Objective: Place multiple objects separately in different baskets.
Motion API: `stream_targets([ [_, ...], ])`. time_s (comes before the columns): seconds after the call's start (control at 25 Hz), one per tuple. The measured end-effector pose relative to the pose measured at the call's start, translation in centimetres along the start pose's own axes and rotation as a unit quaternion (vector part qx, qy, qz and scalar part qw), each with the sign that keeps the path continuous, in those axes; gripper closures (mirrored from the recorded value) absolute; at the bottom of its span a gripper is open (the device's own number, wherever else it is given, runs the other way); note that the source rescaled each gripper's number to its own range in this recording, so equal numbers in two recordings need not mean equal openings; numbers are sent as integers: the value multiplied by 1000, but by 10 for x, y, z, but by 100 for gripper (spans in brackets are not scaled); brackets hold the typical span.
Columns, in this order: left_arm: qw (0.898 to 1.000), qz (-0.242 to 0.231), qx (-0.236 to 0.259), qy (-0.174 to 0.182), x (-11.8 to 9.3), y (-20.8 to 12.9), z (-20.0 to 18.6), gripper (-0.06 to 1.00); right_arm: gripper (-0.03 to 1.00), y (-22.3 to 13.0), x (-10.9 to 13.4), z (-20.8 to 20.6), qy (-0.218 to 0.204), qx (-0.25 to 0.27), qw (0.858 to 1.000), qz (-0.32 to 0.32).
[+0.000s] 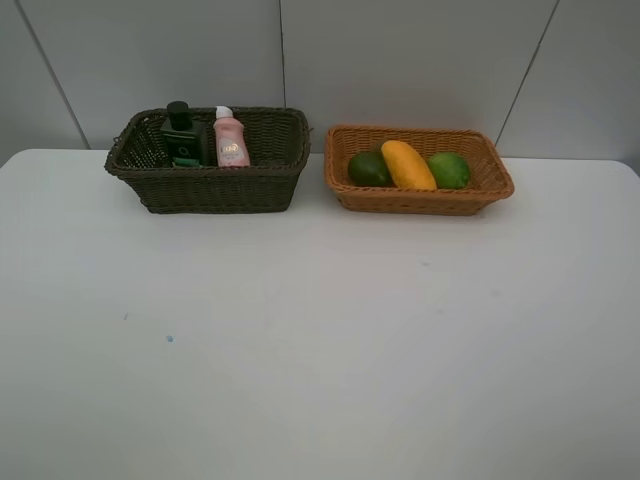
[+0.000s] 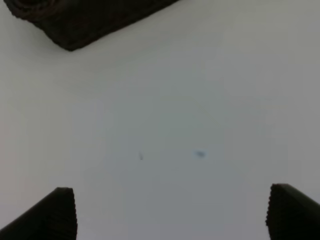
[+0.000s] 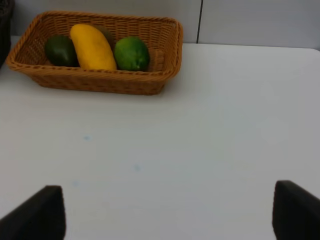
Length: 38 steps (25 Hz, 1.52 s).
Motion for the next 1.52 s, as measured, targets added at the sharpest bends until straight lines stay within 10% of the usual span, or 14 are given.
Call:
stream_targets([
  [0.72, 978, -38, -195, 66, 10, 14, -65, -5, -2, 0, 0, 0, 0, 0, 1000, 0],
  [1.52, 993, -57, -88, 55, 4, -25, -59, -5, -2, 0, 0, 0, 0, 0, 1000, 0],
])
Point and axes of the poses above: a point on each arm's last joint axis where the gripper is mounted, z pointing out along that axis toward the gripper, x along the wrist's bending axis when the last joint is at zero, y = z × x, the point moved 10 cm from there along z, pointing out along that axis toward the gripper, and after that the axes turned 15 degrees about -z, right-handed, at the moved point
